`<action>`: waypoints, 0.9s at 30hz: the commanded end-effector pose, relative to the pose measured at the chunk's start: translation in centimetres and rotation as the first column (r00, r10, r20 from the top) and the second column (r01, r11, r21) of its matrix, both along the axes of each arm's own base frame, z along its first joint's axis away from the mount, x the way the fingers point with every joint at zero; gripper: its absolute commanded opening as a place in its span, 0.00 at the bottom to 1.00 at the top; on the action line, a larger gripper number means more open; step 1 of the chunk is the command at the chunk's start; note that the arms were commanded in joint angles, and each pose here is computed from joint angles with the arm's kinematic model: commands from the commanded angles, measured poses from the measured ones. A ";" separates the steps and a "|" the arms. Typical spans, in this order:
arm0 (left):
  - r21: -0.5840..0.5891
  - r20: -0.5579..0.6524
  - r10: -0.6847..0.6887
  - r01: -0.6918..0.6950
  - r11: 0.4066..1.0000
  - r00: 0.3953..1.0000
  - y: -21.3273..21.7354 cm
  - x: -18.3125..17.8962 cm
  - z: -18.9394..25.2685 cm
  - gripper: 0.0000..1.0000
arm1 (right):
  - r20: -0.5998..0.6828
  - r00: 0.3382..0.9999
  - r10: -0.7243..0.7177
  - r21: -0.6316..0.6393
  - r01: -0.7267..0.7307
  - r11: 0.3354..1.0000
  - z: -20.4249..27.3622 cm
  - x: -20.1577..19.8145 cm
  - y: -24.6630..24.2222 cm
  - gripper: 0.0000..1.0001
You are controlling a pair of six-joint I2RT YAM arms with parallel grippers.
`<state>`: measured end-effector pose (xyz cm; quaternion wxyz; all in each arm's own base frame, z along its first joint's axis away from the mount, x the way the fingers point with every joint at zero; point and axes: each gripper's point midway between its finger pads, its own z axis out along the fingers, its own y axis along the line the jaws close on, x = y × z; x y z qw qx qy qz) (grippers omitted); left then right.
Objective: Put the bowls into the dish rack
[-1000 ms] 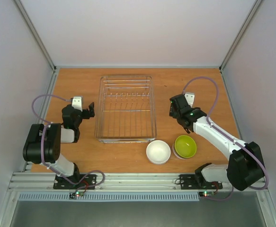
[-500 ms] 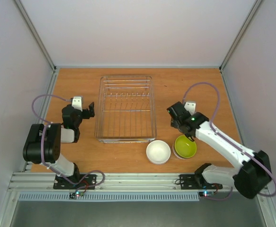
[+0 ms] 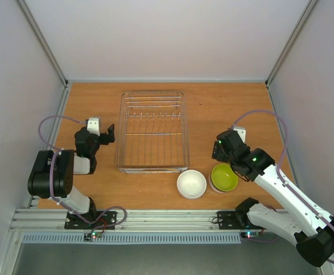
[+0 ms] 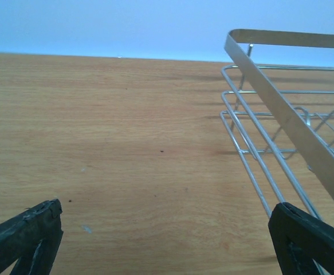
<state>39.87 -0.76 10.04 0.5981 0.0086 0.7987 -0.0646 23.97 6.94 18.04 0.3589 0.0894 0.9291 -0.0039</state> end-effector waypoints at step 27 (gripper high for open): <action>-0.101 -0.015 -0.651 0.646 0.756 0.759 -10.7 -8.3 5.6 0.70 | -0.177 0.974 0.141 0.227 -0.099 0.969 -4.0 -4.8 3.4 0.50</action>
